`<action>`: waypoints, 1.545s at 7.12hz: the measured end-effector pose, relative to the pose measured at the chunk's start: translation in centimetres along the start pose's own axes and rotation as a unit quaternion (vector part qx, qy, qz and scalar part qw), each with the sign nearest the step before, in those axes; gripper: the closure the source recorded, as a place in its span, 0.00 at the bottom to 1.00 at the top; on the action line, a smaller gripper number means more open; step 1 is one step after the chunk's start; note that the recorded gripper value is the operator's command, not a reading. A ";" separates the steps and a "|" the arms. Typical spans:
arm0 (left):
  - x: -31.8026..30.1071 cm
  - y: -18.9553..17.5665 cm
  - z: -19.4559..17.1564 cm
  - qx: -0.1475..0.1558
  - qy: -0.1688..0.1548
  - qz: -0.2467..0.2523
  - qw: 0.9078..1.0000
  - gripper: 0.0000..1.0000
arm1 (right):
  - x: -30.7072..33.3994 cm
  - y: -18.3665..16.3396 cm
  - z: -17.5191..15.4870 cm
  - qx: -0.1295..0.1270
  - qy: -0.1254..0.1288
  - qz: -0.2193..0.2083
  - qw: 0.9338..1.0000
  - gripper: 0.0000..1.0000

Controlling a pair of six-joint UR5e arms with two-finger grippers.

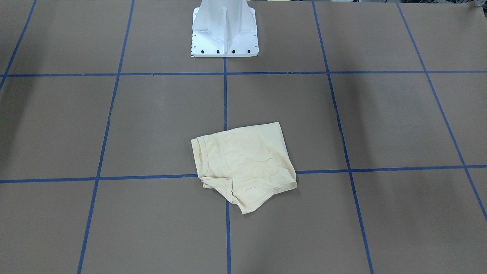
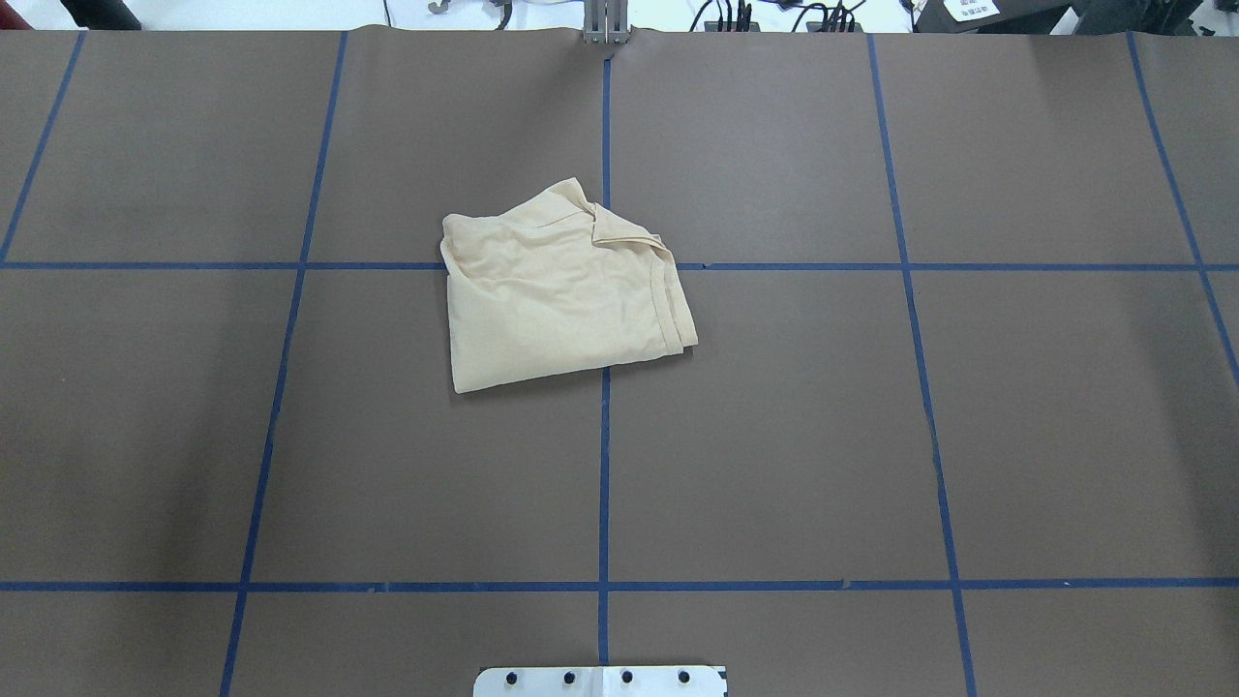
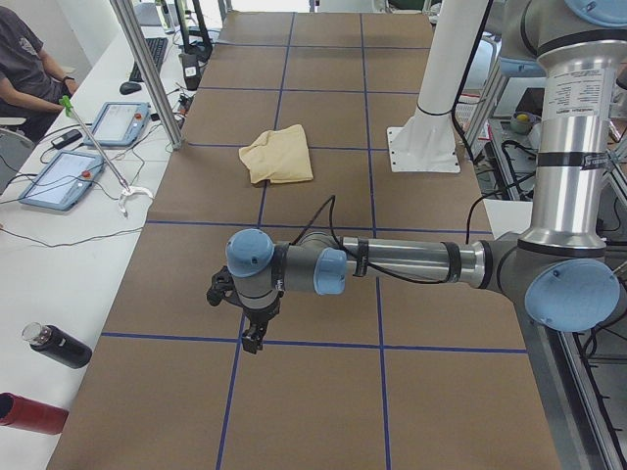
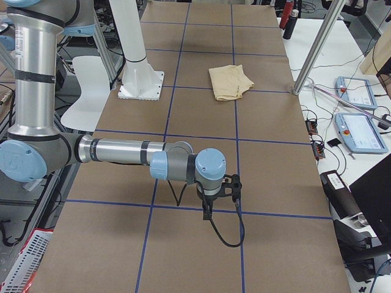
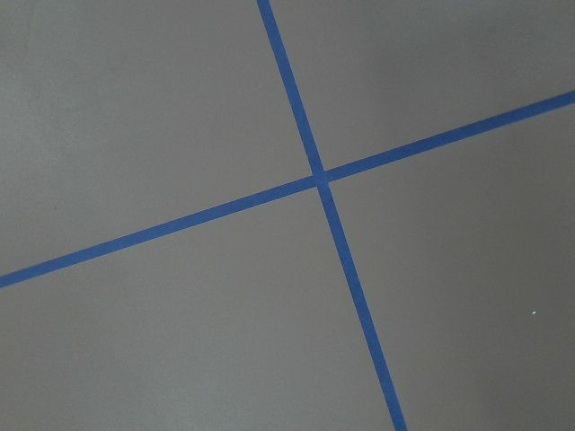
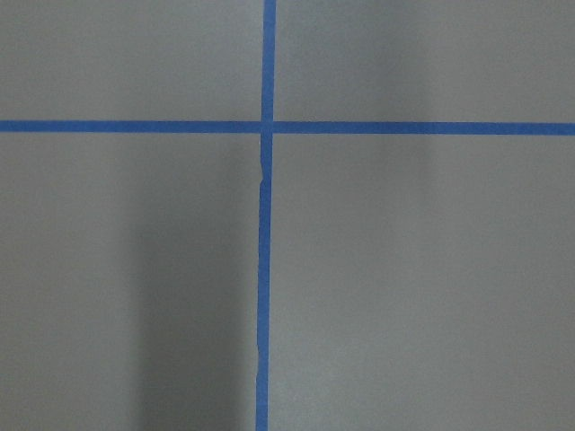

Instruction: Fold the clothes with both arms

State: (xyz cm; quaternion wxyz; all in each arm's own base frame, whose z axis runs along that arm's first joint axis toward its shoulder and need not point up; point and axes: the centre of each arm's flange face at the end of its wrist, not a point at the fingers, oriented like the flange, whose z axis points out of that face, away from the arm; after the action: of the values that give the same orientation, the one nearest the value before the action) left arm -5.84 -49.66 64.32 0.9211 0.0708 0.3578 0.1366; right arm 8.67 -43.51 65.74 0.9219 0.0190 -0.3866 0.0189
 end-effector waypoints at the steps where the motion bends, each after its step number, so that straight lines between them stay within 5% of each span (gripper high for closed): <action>1: 0.0 0.0 0.0 0.000 0.000 -0.001 1.000 0.00 | -0.4 -0.2 -0.4 0.015 0.000 0.020 1.000 0.00; 5: 0.0 -0.1 -0.1 0.001 -0.001 -0.001 1.000 0.00 | -2.1 -0.8 -1.7 0.034 -0.005 0.044 0.998 0.00; 11: 0.1 -0.2 -0.1 0.001 -0.001 -0.016 1.000 0.00 | -2.4 -1.0 -0.7 0.027 -0.007 0.059 0.998 0.00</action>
State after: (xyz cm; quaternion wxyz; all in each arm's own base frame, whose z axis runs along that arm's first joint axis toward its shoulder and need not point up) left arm -5.87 -49.80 64.15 0.9233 0.0660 0.3584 0.1212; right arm 7.58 -44.52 63.50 0.9156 0.0209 -0.3929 0.0832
